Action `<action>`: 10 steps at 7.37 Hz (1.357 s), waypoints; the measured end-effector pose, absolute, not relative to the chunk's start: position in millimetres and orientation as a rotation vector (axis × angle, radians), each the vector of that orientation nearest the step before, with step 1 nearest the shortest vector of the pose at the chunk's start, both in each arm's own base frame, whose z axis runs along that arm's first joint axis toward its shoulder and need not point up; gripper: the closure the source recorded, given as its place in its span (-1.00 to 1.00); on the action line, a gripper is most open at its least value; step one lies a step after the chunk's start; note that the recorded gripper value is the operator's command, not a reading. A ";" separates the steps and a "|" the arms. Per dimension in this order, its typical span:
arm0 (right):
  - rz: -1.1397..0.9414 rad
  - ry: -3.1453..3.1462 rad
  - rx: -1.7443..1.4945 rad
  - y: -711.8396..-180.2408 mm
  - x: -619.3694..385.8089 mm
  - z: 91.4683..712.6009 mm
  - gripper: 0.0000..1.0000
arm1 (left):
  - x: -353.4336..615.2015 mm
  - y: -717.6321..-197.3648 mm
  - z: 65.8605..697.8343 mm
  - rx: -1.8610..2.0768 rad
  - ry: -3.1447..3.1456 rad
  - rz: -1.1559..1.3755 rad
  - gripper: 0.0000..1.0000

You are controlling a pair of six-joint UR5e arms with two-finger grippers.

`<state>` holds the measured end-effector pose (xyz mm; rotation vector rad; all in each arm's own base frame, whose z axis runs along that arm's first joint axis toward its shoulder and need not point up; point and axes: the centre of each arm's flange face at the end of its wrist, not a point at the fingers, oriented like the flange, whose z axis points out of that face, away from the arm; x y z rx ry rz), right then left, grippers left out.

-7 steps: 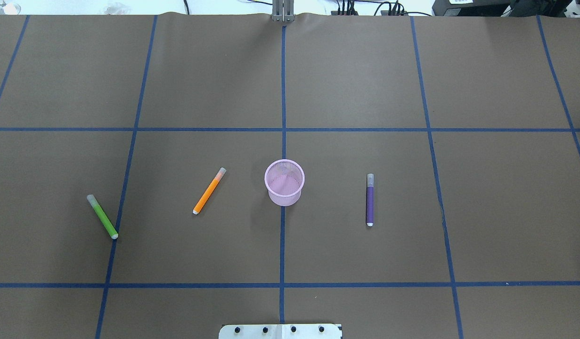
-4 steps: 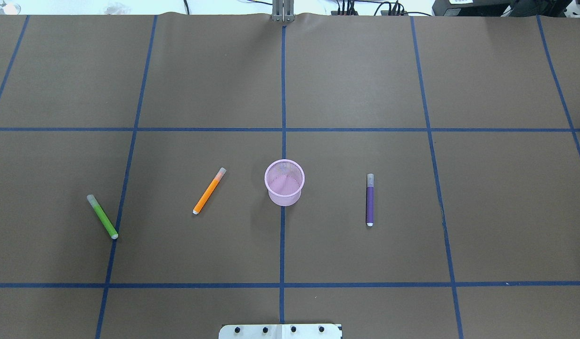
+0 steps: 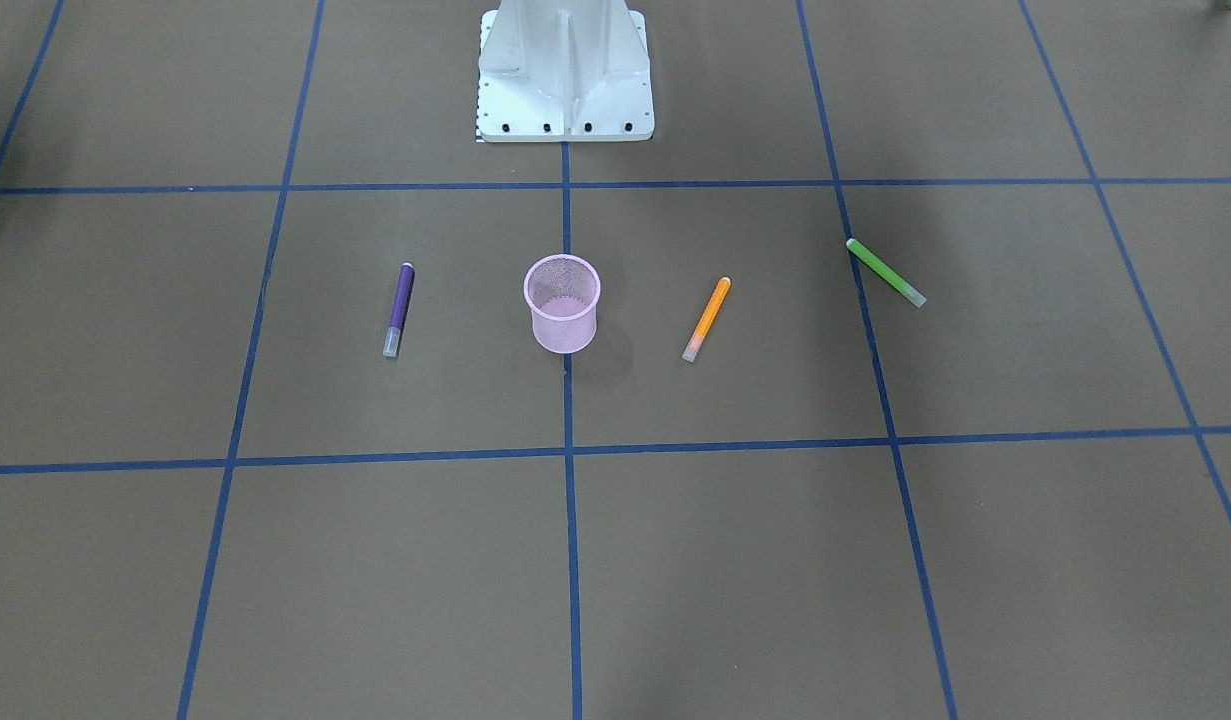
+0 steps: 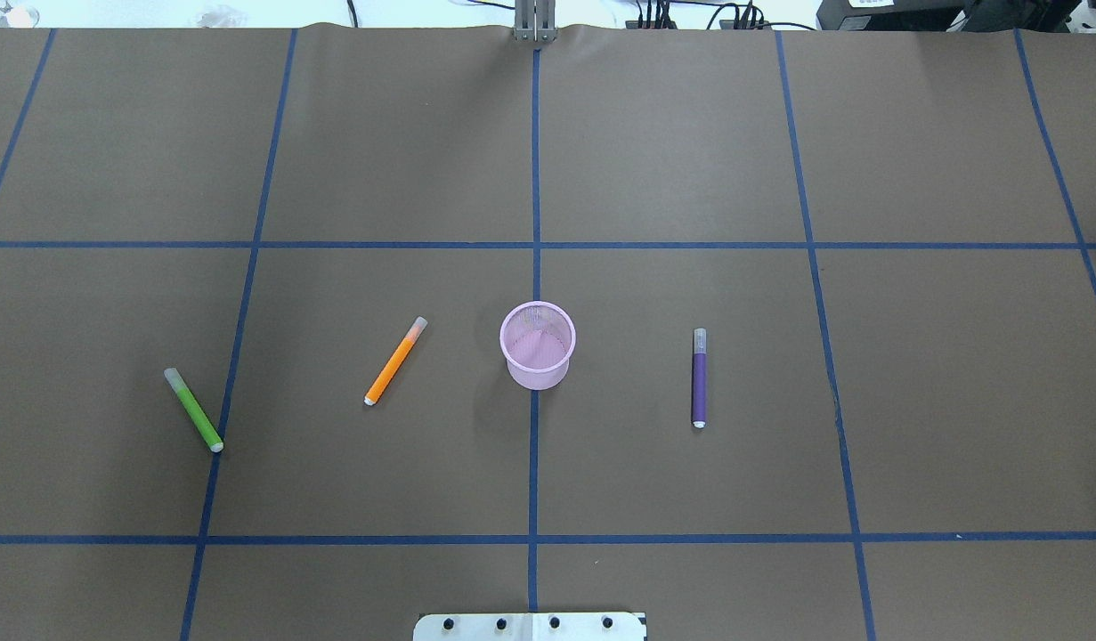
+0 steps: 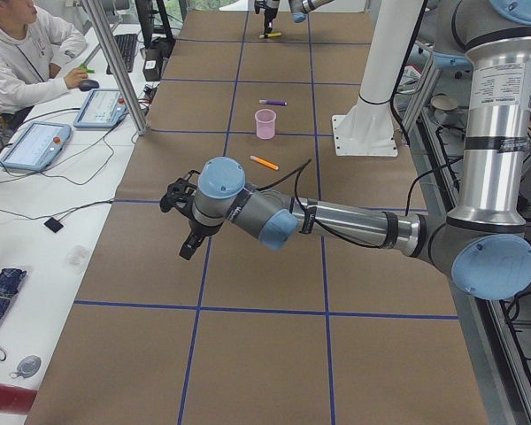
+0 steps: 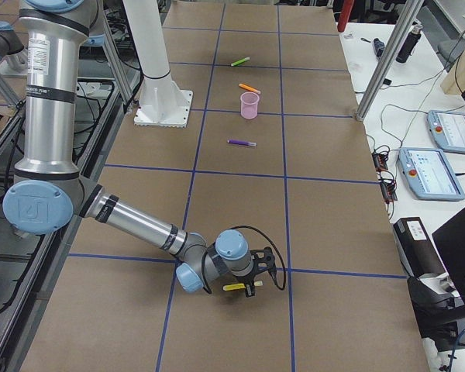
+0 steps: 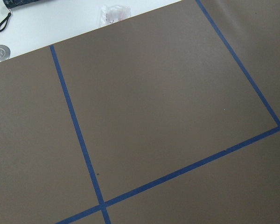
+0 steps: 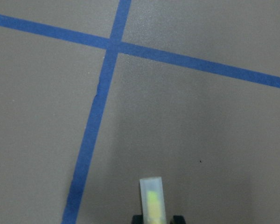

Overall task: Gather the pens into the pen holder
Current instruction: 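Lower the right gripper onto the yellow marker and close on it, then lift the yellow marker with the right gripper and carry it over the cup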

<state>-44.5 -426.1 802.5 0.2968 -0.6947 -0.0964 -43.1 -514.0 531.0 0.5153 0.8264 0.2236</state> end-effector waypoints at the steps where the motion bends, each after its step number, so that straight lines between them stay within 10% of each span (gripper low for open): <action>1: -0.101 -0.704 0.311 -430.9 -46.5 793.9 1.00 | -43.1 -514.1 530.9 0.515 0.826 0.224 -0.99; 6: 0.127 -0.920 0.490 -544.4 -85.7 603.5 1.00 | -43.0 -514.7 526.6 0.527 0.828 0.228 -0.99; 10: 0.337 -1.085 0.643 -523.4 -194.5 430.1 1.00 | -25.0 -516.5 530.9 0.625 0.834 0.310 -1.00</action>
